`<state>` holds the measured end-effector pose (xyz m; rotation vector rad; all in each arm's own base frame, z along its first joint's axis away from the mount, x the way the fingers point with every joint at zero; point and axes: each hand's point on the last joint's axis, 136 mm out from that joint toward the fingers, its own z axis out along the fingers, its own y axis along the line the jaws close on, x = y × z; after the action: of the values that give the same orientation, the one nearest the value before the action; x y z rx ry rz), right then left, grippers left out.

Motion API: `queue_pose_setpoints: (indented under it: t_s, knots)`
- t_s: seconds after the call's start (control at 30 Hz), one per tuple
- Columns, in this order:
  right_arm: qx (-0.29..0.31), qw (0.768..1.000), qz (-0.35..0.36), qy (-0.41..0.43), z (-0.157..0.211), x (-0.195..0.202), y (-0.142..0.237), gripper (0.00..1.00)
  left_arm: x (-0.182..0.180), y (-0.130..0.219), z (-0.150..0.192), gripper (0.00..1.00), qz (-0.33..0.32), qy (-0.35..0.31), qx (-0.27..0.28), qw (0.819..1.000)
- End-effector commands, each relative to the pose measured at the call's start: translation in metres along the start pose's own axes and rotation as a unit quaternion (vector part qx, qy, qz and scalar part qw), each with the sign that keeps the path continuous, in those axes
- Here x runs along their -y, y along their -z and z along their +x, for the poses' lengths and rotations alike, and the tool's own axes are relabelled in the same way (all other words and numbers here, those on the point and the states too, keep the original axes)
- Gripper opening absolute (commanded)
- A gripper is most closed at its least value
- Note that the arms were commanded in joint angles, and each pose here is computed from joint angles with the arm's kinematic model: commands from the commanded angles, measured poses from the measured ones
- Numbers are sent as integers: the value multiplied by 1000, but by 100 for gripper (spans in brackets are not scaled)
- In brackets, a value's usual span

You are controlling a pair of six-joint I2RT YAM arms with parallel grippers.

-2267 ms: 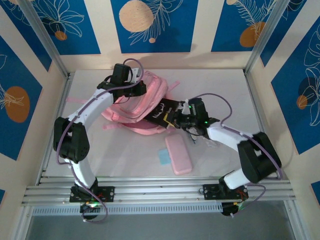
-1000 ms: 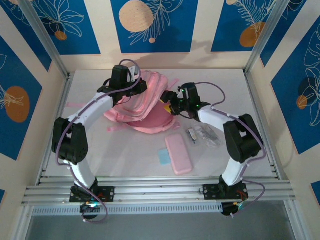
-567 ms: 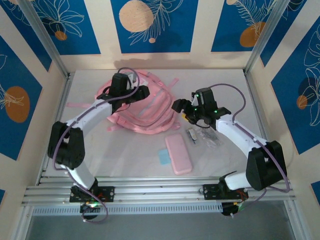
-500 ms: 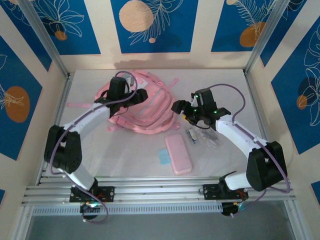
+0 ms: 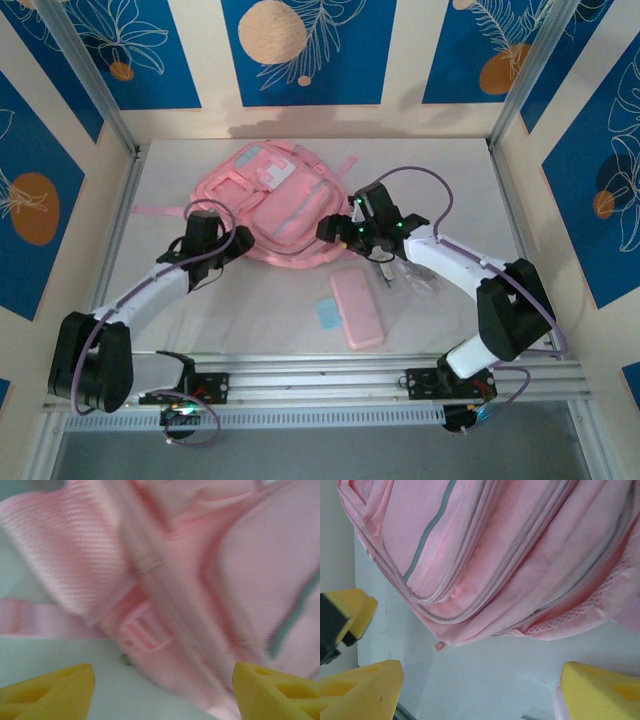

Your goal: Pack the student bag

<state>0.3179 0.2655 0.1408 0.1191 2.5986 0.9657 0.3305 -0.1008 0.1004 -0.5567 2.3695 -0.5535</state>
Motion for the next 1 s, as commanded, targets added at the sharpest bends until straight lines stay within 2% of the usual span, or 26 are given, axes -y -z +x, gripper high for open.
queue_pose_setpoints:
  t_s: [0.0, 0.17, 0.37, 0.5, 0.63, 0.7, 0.77, 0.97]
  knots:
    - [9, 1000, -13, 18, -8, -13, 0, 82, -25, -3, -9, 72, -27, 41, 40, 998]
    - [10, 1000, -15, 15, -5, -13, 3, 82, -42, -22, -13, 70, -44, 70, 69, 994]
    - [11, 999, -23, 20, -4, -18, 8, 82, -20, -50, -32, 60, 28, 89, 105, 990]
    - [10, 999, -23, 21, -2, -18, 10, 82, -17, -68, -38, 55, 48, 81, 126, 988]
    - [11, 1000, -15, 22, 2, -14, 11, 82, -8, -83, -37, 37, 90, 84, 130, 984]
    - [13, 1000, -11, 21, 3, -10, 11, 82, -3, -90, -32, 23, 112, 92, 119, 982]
    - [10, 1000, -11, 18, 5, -9, 10, 81, -1, -92, -28, 2, 123, 100, 117, 980]
    - [-9, 999, -44, 27, 18, -22, 2, 80, 7, -74, -19, 0, 118, 107, 119, 980]
